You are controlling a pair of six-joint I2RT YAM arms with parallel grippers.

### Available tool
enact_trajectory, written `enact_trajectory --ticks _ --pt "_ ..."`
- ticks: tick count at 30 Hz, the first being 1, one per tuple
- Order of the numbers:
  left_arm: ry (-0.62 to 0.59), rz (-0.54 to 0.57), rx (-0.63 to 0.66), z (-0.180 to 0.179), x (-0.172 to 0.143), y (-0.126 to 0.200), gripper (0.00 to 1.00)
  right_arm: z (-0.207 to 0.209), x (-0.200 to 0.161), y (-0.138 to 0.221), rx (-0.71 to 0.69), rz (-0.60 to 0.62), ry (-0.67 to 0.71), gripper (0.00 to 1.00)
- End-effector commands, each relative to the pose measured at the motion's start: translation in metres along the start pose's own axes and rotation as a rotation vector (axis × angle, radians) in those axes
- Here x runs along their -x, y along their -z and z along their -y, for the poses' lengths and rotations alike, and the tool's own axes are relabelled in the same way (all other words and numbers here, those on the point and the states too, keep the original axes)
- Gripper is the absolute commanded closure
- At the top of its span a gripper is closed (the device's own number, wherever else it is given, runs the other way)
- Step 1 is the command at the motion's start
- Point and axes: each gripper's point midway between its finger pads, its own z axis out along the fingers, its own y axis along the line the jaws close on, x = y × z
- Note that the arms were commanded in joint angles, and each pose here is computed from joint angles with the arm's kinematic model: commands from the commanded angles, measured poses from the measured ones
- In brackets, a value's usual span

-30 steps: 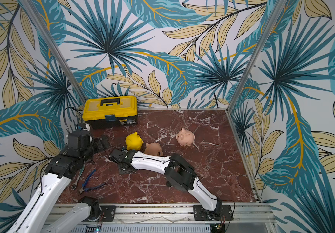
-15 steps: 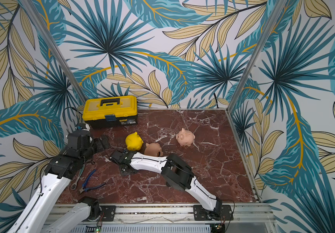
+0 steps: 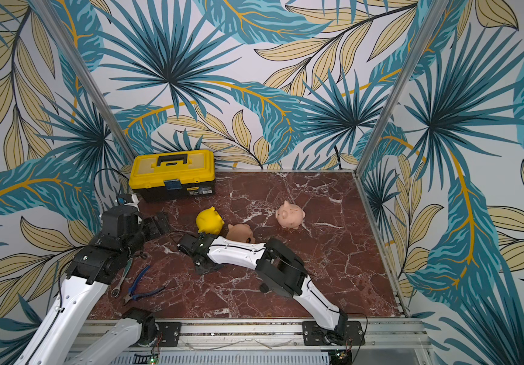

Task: Close piggy banks
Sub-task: Pick up the knob at the center of the board.

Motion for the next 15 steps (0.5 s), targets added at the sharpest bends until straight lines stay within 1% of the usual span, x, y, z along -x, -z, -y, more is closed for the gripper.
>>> enact_trajectory --ticks 1,7,10,11,15 --pt "-0.012 -0.007 0.024 -0.008 -0.006 -0.001 0.0 0.037 -0.03 -0.002 -0.107 -0.089 0.039 0.86" --pt "-0.01 -0.019 0.019 -0.006 -0.008 -0.004 0.0 0.053 -0.05 0.001 -0.114 -0.122 0.058 0.88" --pt "-0.008 -0.021 0.017 -0.006 -0.009 -0.004 0.0 0.059 -0.054 0.003 -0.115 -0.122 0.047 0.89" --pt "-0.006 -0.022 0.017 -0.006 -0.009 -0.004 0.01 0.06 -0.055 0.003 -0.115 -0.126 0.042 0.89" --pt "-0.004 -0.023 0.014 -0.005 -0.009 -0.004 0.0 0.059 -0.055 0.005 -0.113 -0.133 0.011 0.79"
